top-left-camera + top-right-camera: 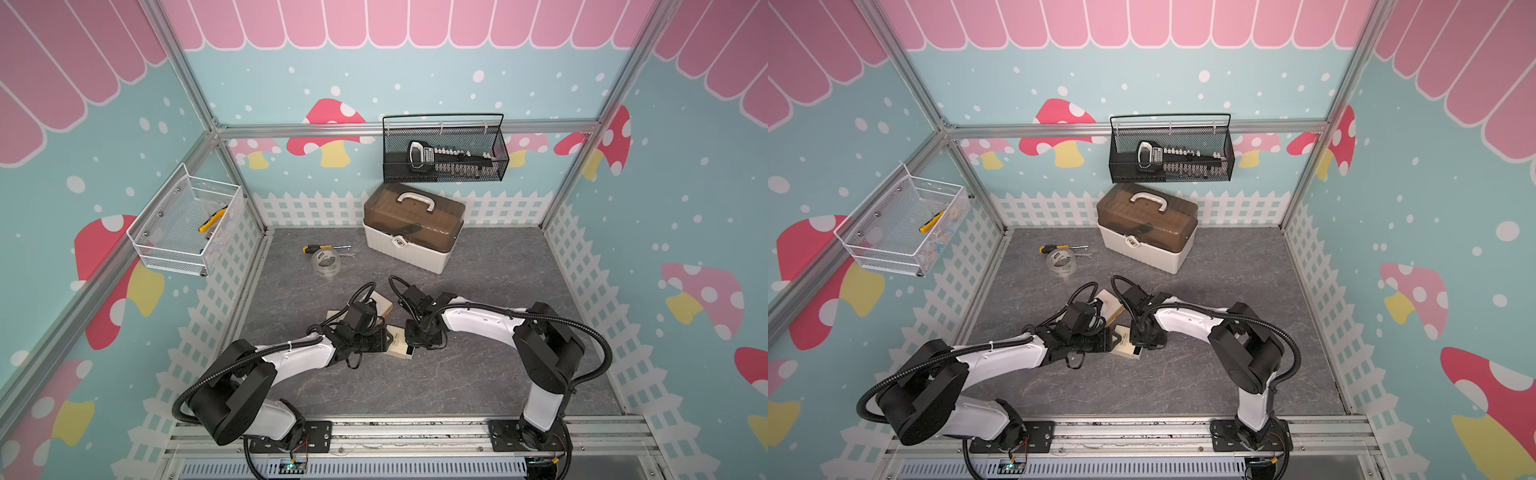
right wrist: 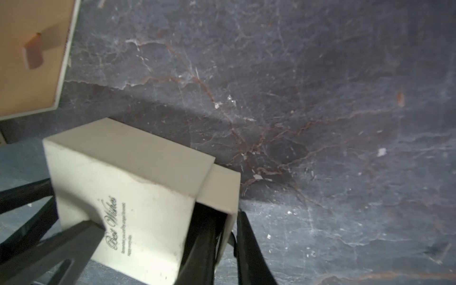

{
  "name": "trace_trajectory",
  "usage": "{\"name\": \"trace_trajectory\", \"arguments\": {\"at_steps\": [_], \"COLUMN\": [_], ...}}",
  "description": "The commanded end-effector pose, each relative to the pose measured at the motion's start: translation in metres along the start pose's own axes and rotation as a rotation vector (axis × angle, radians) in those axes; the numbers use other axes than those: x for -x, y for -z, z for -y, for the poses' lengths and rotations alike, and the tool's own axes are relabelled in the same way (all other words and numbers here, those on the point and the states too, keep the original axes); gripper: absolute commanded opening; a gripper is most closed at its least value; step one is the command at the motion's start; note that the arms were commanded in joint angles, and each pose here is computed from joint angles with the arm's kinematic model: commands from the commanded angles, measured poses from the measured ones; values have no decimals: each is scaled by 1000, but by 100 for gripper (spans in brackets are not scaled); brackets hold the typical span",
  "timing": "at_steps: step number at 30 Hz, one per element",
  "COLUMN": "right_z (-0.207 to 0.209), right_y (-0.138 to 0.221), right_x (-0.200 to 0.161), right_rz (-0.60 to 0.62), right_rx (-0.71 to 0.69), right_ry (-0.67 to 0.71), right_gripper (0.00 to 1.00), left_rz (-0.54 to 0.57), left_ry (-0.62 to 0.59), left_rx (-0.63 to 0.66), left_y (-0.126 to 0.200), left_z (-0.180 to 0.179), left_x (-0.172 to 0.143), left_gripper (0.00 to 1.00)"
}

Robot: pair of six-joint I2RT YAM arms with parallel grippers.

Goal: Place the earrings into the drawer-style jewelry box
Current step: Open the drawer in the jewelry box.

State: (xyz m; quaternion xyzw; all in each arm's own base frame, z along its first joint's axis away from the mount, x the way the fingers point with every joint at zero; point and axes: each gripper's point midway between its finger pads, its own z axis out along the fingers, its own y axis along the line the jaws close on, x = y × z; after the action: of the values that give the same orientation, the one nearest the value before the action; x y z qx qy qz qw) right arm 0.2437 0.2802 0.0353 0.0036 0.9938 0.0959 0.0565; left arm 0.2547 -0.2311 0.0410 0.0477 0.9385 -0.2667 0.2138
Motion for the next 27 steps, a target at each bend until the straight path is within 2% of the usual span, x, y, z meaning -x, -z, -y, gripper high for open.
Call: {"name": "trace_trajectory", "arguments": {"at_steps": [1,7,27], "right_z": [45,56,63], "right_y": [3,7,9], "right_x": [-19,-24,-27], "right_rz": [-41,-46,-36], "right_rx": [-187,-221,-240], "right_ry": [5,6,1], "right_gripper": [14,11,11], "left_rz": [-50,-60,-63], "left_ry": [24,27,28], "left_rx": [149,160,155], "left_y": [1,0,0], "left_z": [-33,-37,-36], "left_x": [-19,-23,-23], "left_gripper": [46,46,46]}}
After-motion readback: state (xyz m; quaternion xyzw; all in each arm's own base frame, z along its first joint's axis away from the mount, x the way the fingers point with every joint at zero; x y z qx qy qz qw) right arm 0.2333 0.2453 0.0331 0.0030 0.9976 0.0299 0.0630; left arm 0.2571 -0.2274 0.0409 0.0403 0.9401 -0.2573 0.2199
